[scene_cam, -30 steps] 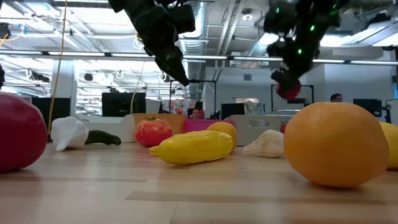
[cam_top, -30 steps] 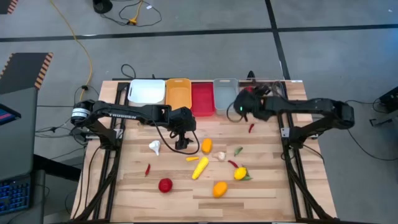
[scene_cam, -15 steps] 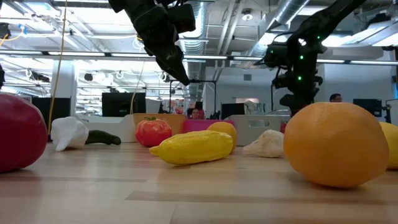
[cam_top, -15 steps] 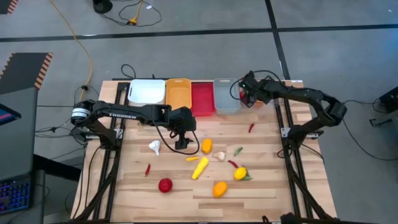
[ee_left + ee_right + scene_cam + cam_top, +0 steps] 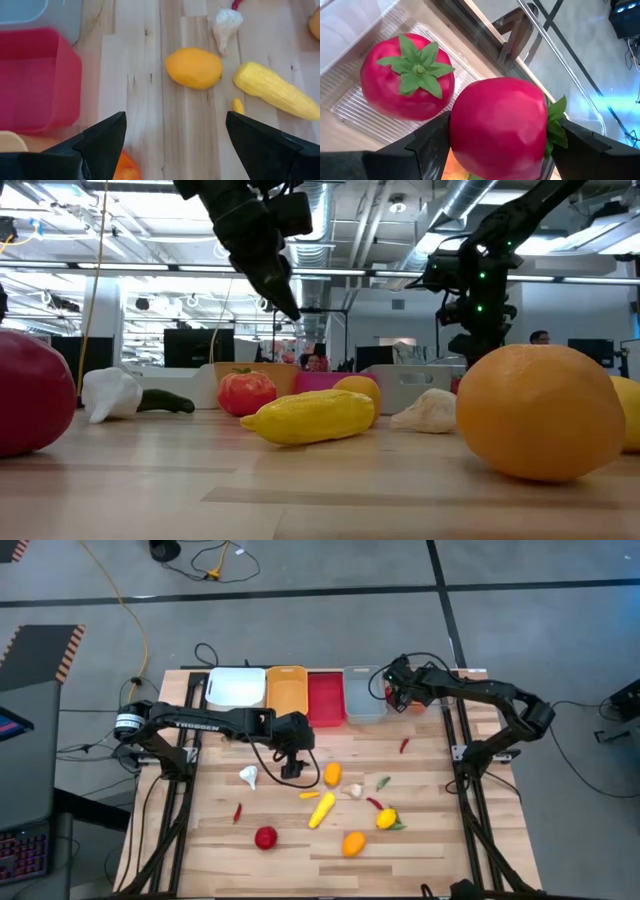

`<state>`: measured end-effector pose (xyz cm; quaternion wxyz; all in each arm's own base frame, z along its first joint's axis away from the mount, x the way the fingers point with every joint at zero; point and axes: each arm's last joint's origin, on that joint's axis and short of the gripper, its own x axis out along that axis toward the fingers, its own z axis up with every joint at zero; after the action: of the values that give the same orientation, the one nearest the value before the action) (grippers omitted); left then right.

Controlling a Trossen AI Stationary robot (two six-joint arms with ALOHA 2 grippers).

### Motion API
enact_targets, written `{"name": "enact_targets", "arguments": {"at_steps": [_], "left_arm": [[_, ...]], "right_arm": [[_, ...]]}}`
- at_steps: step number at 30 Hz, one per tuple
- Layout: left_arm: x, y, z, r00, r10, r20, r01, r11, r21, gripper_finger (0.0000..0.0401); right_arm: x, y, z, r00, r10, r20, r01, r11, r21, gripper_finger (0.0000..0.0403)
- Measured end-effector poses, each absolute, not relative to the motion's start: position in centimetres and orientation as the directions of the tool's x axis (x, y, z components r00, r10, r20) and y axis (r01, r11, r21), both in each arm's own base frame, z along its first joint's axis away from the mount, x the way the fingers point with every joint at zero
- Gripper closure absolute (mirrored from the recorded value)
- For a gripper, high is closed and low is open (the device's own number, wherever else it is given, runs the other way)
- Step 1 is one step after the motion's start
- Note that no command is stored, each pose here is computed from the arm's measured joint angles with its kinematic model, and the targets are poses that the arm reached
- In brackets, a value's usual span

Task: Sort produce into baskets
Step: Put the red tomato into the transparent bin

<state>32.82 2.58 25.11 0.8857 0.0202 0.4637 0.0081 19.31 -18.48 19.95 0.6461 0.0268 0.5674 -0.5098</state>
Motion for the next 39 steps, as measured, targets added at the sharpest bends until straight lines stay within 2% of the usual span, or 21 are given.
{"name": "enact_targets", "arguments": {"at_steps": [7,16,22,34,39], "left_arm": [[32.3,2.7,24.8,0.513,0.082,-0.854,-0.021,0.996,0.083,0.0073],[31.1,2.8,24.9,0.427,0.141,-0.893,-0.099,0.989,0.109,0.0073],[29.6,2.5,25.1,0.334,0.131,-0.933,-0.112,0.989,0.098,0.0073],[29.2,1.0,26.0,0.369,0.095,-0.925,-0.055,0.995,0.08,0.0073],[28.7,0.7,26.9,0.404,0.09,-0.91,-0.046,0.996,0.078,0.0073]], "right_arm": [[19.2,-18.5,19.9,-0.168,-0.625,-0.762,0.686,0.481,-0.546,0.0078],[19.2,-18.4,19.7,-0.177,-0.618,-0.766,0.681,0.485,-0.548,0.0007],[19.1,-18.4,19.7,-0.178,-0.617,-0.766,0.681,0.484,-0.549,0.0019],[19.3,-18.3,19.8,-0.171,-0.624,-0.763,0.68,0.486,-0.55,0.002],[20.0,-18.5,21.1,-0.147,-0.64,-0.754,0.687,0.483,-0.543,0.002]]}}
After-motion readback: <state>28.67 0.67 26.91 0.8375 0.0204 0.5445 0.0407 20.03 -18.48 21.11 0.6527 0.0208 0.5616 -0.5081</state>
